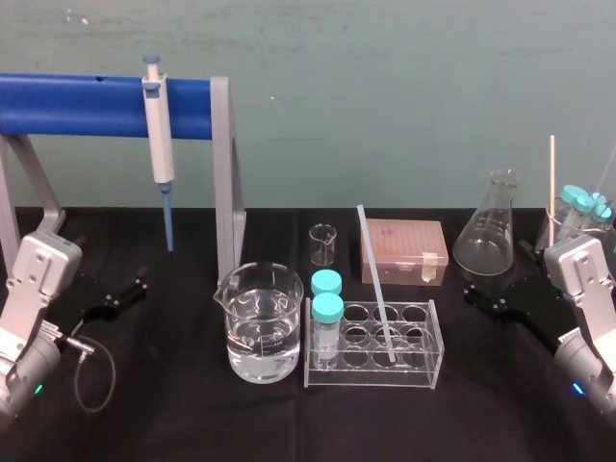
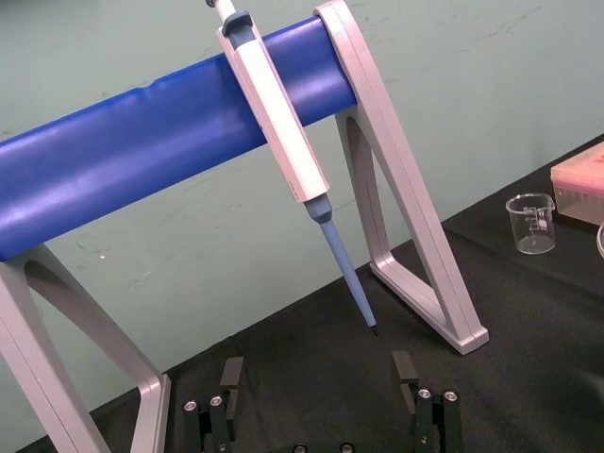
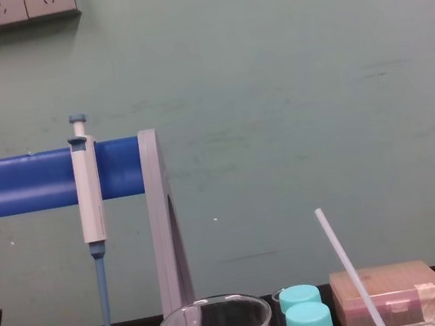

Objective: Pick up the stirring rod with one hand, then place it down.

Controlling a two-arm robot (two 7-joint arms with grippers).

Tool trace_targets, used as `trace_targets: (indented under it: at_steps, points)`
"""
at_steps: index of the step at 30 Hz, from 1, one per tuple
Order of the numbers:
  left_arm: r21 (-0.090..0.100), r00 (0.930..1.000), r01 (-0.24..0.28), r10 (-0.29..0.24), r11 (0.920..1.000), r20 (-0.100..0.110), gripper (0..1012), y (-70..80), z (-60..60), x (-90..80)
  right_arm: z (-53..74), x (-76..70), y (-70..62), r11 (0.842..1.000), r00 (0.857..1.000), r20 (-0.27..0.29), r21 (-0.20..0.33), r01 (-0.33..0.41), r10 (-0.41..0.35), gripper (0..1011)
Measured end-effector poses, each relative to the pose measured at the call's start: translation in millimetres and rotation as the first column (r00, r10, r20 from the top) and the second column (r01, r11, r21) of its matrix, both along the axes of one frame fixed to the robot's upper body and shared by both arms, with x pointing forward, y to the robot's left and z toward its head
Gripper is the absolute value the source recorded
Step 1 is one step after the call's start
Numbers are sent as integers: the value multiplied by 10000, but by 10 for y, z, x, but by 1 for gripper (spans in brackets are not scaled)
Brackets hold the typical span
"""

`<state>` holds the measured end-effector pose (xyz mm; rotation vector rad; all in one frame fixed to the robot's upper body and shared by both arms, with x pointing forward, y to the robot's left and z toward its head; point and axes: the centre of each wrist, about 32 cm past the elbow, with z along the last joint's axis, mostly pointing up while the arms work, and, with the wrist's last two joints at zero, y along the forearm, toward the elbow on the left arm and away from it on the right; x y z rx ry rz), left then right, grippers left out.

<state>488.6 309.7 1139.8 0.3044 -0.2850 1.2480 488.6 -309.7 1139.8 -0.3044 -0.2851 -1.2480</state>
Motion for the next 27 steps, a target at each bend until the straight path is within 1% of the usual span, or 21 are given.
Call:
trace_targets:
  at_steps: [27]
  points:
    - [0, 10000, 0, 0, 10000, 0, 1000, 0, 0, 0, 0, 0, 0, 10000, 10000, 0, 1, -1, 1, 1002]
